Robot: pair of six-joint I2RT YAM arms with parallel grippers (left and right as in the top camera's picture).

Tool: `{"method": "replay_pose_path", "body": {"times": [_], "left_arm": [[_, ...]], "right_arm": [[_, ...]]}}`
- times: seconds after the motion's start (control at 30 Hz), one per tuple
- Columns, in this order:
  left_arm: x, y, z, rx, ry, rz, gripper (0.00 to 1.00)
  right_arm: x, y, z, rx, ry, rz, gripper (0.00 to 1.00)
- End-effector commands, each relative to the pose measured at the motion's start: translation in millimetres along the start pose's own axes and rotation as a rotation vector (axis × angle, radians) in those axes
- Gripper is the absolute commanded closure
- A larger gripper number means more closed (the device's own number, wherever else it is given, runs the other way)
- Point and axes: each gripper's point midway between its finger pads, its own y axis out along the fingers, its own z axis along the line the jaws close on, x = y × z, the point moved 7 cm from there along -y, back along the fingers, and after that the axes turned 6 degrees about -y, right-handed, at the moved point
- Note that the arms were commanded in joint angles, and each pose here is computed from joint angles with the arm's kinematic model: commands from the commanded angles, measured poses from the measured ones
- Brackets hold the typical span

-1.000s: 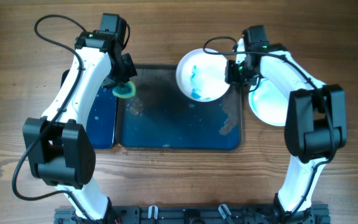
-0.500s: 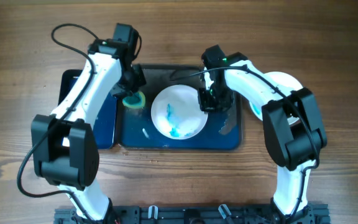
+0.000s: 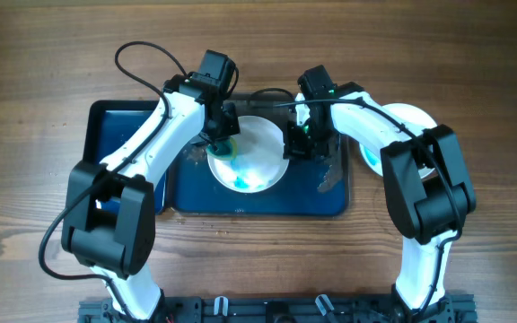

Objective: Clean dirty plates on tray and stack at the side
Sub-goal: 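Scrub the last plate with the sponge in the left gripper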

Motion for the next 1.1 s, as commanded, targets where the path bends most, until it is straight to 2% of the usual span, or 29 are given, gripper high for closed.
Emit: {"method": "replay_pose_path", "body": {"times": [0.0,0.23,0.5,0.67,0.83,0.93,1.07], "left_arm": [[-11,18,7,0.041,-0.079,0.048,0.96],[-34,71,20,0.084,-0.072,0.101,0.96],[-97,67,-43,-0.266,0.419,0.331,0.96],[-95,66,-50,-0.346,0.521,0.316,0.96],[-62,67,-39,-0.333,0.452,0.213,0.96],[-18,73,-15,-0.157,0.201,0.025,0.96],[23,72,20,0.046,-0.058,-0.201,0.96]], "right_arm": [[0,10,-7,-0.002,0.064,0.01,0.96],[1,10,-7,0.001,0.056,0.001,0.96],[1,10,-7,0.001,0.055,0.001,0.96],[1,10,-7,0.0,0.053,0.005,0.96],[0,10,-7,0.0,0.054,0.008,0.96],[0,10,-7,0.0,0.055,0.008,0.96],[0,10,-7,-0.001,0.04,0.007,0.96]]}}
